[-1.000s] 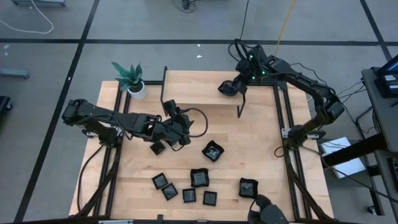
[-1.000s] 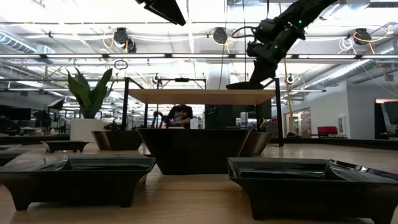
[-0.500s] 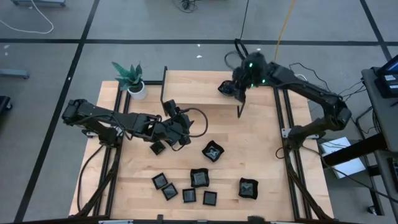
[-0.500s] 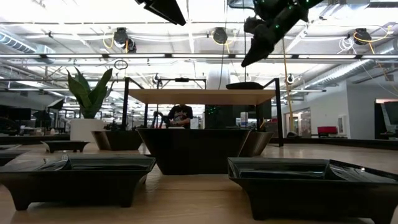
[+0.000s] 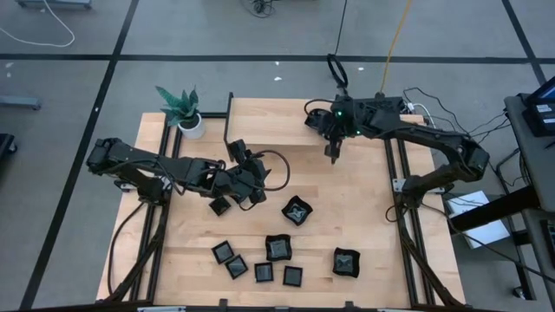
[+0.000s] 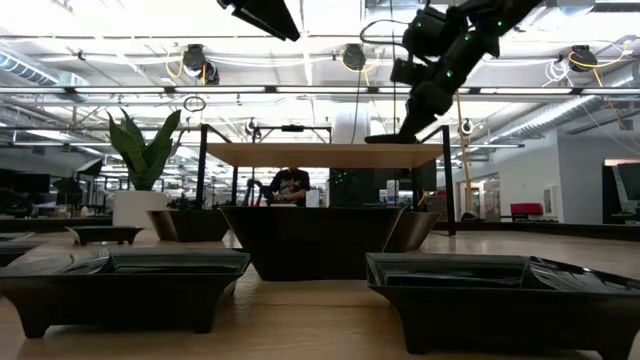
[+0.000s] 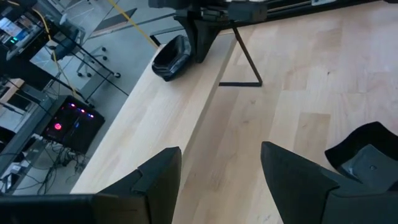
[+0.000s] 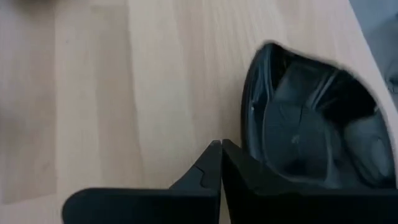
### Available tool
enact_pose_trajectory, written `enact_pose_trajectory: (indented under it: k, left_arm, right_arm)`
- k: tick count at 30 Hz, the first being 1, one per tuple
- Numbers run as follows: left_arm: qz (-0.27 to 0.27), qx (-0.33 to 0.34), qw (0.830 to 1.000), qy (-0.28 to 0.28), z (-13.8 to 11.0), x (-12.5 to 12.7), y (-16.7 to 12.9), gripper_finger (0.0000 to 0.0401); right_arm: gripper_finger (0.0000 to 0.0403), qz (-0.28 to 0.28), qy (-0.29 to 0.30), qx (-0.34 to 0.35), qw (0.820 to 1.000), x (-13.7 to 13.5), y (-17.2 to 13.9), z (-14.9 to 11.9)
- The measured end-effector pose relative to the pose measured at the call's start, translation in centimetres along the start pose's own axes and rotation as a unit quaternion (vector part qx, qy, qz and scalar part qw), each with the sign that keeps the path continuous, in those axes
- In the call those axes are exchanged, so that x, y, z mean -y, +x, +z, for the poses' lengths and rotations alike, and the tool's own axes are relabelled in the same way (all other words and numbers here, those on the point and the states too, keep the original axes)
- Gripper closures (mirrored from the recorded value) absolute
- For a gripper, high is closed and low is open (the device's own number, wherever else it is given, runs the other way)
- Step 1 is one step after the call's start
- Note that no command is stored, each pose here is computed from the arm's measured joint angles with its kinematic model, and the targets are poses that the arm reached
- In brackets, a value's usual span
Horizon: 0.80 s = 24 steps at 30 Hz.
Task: Pick & Place Mini shaped plates
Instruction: Adjust the stacked black square plates on the shelf
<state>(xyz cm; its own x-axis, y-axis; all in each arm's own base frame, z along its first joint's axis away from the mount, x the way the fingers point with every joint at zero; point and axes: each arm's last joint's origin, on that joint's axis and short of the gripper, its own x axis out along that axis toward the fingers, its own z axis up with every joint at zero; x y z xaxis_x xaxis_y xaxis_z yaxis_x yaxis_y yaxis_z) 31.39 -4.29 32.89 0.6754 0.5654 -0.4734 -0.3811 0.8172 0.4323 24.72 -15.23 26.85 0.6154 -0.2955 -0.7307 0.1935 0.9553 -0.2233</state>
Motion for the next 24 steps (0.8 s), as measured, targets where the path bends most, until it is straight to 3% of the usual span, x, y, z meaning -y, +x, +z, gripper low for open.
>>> enact_pose_trajectory:
  k: [20,24]
  left_arm:
    - [0.000,-0.001,1.000,0.002,0.0,0.0,0.0,0.0176]
    - [0.000,-0.002,1.000,-0.001,-0.1,0.0,0.0,0.0176]
  right_arm:
    - [0.0403,-0.088,0.023,0.045,0.995,1.7,0.1,0.4]
    - [0.0403,-0.068,0.043,0.061,0.995,1.3,-0.2,0.7]
